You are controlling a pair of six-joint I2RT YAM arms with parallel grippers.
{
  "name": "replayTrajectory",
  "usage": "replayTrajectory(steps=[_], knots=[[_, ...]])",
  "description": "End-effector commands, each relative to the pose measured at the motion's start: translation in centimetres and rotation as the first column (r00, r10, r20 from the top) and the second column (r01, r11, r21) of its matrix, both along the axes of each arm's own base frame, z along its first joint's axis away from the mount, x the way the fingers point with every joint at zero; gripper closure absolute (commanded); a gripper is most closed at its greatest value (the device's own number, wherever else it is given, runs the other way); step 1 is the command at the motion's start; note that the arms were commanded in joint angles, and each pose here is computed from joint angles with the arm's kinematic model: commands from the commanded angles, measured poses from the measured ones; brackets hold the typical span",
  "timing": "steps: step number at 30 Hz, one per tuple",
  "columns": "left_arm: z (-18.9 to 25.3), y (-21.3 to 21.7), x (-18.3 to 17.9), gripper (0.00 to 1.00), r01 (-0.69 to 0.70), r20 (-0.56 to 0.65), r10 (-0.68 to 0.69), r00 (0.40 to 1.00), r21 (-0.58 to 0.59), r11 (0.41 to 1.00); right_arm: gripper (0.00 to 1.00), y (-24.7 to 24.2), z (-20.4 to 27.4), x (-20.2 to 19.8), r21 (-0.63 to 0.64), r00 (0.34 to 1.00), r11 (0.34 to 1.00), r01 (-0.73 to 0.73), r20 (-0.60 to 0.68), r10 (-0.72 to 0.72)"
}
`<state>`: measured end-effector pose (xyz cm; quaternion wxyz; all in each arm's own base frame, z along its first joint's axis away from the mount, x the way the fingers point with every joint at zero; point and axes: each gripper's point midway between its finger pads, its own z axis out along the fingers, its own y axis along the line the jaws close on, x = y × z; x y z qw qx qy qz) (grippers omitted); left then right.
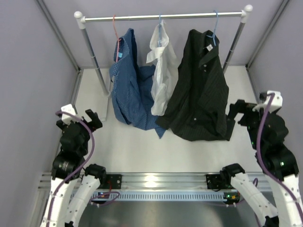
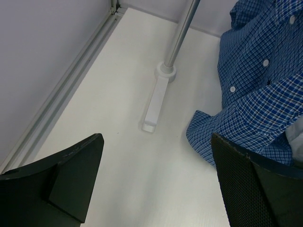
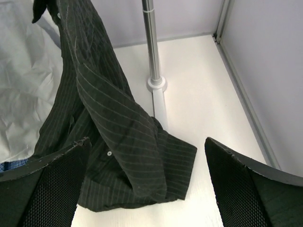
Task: Place the shirt on the hanger
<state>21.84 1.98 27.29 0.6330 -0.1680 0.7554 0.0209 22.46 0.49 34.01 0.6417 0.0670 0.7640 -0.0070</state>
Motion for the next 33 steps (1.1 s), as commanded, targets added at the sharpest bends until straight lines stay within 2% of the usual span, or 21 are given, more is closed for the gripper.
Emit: replayTrajectory(steps=[1, 4, 10, 33], knots=[[1.1, 0.6, -0.9, 0.02, -0.021, 0.065, 0.021, 0.998, -0.006, 1.000, 0.01, -0.5, -1.0, -2.8, -0.011, 1.000, 1.000, -0.020, -0.016, 0.020], [1.4, 0.6, -1.7, 0.02, -0.002, 0.101, 0.003, 0.995, -0.005, 1.000, 0.01, -1.6, -2.1, -4.2, -0.048, 0.999, 0.999, 0.006, -0.045, -0.008], [1.2, -0.6, -2.0, 0.02, 0.075, 0.123, -0.074, 0.990, -0.006, 0.997, 0.01, -3.2, -2.1, -6.1, -0.085, 0.999, 0.995, 0.047, -0.004, -0.048], [1.0, -2.8, -1.6, 0.02, 0.197, 0.119, -0.196, 0.973, 0.006, 0.980, 0.01, -2.9, -3.0, -6.0, -0.102, 0.999, 0.994, 0.025, -0.023, -0.028]])
